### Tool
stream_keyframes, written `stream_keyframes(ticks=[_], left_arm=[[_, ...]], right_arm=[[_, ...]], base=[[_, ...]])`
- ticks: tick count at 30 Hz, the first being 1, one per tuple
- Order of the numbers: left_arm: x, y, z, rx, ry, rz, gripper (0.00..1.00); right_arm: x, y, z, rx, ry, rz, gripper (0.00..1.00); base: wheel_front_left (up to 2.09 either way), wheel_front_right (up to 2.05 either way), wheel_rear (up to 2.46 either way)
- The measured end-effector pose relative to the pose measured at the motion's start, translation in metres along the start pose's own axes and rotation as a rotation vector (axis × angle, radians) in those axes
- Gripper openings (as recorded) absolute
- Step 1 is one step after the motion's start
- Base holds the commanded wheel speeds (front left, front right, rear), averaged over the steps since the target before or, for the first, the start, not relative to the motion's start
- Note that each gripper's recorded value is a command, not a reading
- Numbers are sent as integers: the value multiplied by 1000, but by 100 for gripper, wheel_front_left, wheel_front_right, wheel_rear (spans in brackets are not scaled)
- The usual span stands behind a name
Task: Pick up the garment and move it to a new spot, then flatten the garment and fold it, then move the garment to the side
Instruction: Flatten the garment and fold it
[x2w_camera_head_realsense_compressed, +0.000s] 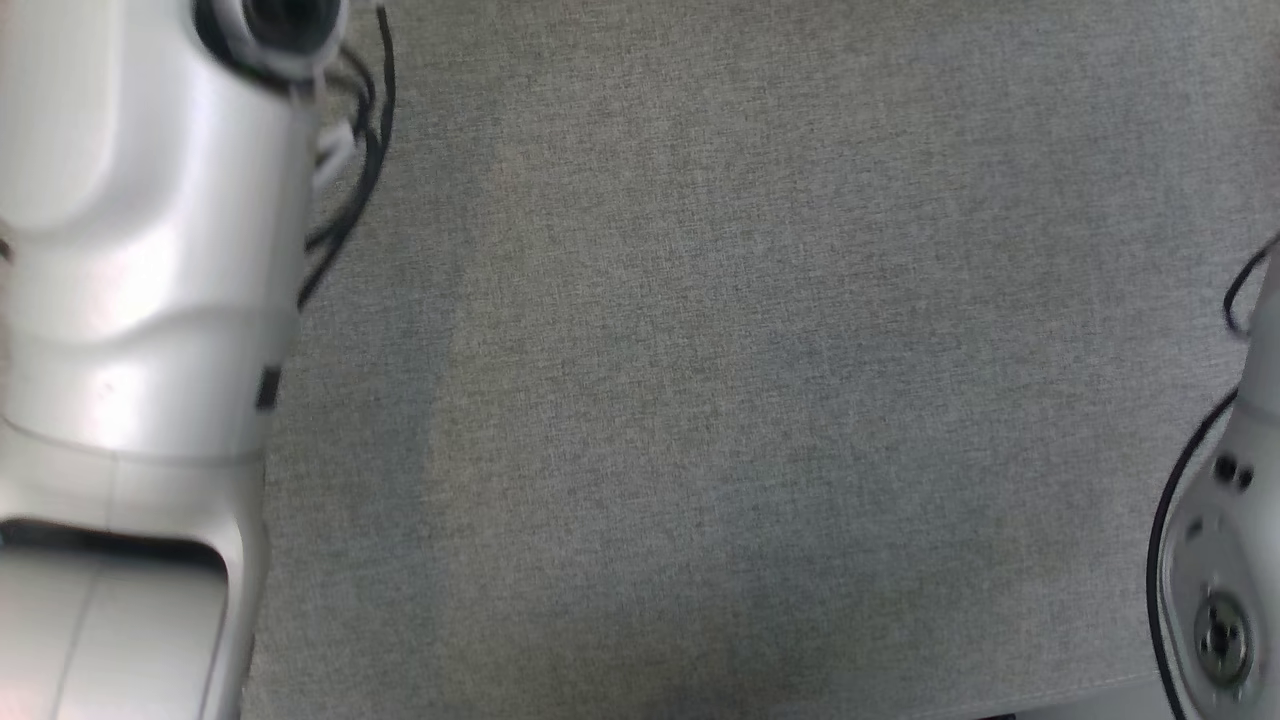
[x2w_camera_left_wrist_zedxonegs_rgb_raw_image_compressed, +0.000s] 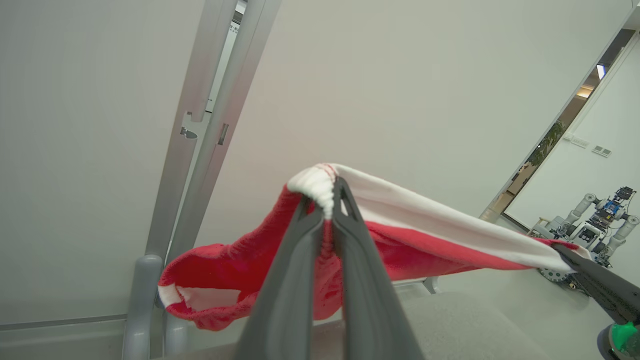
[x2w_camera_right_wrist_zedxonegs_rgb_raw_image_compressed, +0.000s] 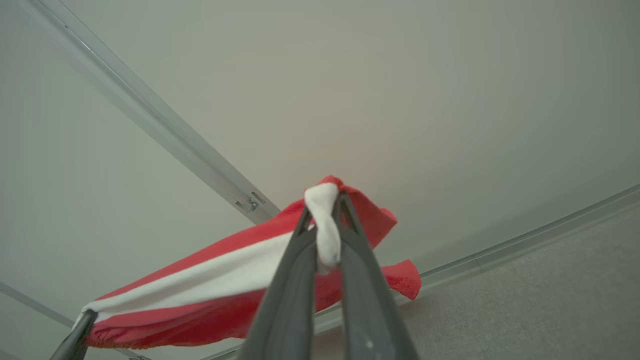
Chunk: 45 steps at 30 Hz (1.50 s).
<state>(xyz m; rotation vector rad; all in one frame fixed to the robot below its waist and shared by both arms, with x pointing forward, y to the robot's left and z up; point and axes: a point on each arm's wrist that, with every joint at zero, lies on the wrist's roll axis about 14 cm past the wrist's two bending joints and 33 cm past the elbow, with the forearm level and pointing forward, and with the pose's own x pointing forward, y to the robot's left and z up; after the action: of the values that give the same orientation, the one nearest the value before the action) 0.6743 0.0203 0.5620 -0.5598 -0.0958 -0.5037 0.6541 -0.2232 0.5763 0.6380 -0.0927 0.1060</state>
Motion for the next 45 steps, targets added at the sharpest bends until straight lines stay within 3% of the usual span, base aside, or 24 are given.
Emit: stream_keyframes(ticks=[5,8,13,18,22,27,34,45], left_arm=[[-100,24,-106,-58,206,104,0],[-162,14,-134,-94,278,130,0],[-254,-17,-146,-173,348,203,0],[-354,-50,-147,-265,424,390,0],[-379,-71,-120,-344,337,456,0],[-372,-81,-91,-355,244,440,0],[-311,-78,-62,-365,160,367,0],[-268,-34,-86,-322,267,408,0]], right_arm=[[-92,-57,-87,-3,213,-146,0],[-152,-72,-107,40,270,-221,0],[-247,-75,-115,98,334,-317,0],[-338,-72,-100,106,355,-412,0],[-376,-58,-87,155,322,-429,0],[-350,-40,-74,138,288,-323,0],[-247,-20,-57,36,279,-155,0],[-138,-26,-119,-74,502,-104,0]], base=[[0,0,0],[0,0,0],[0,0,0],[0,0,0],[0,0,0],[0,0,0],[0,0,0],[0,0,0]])
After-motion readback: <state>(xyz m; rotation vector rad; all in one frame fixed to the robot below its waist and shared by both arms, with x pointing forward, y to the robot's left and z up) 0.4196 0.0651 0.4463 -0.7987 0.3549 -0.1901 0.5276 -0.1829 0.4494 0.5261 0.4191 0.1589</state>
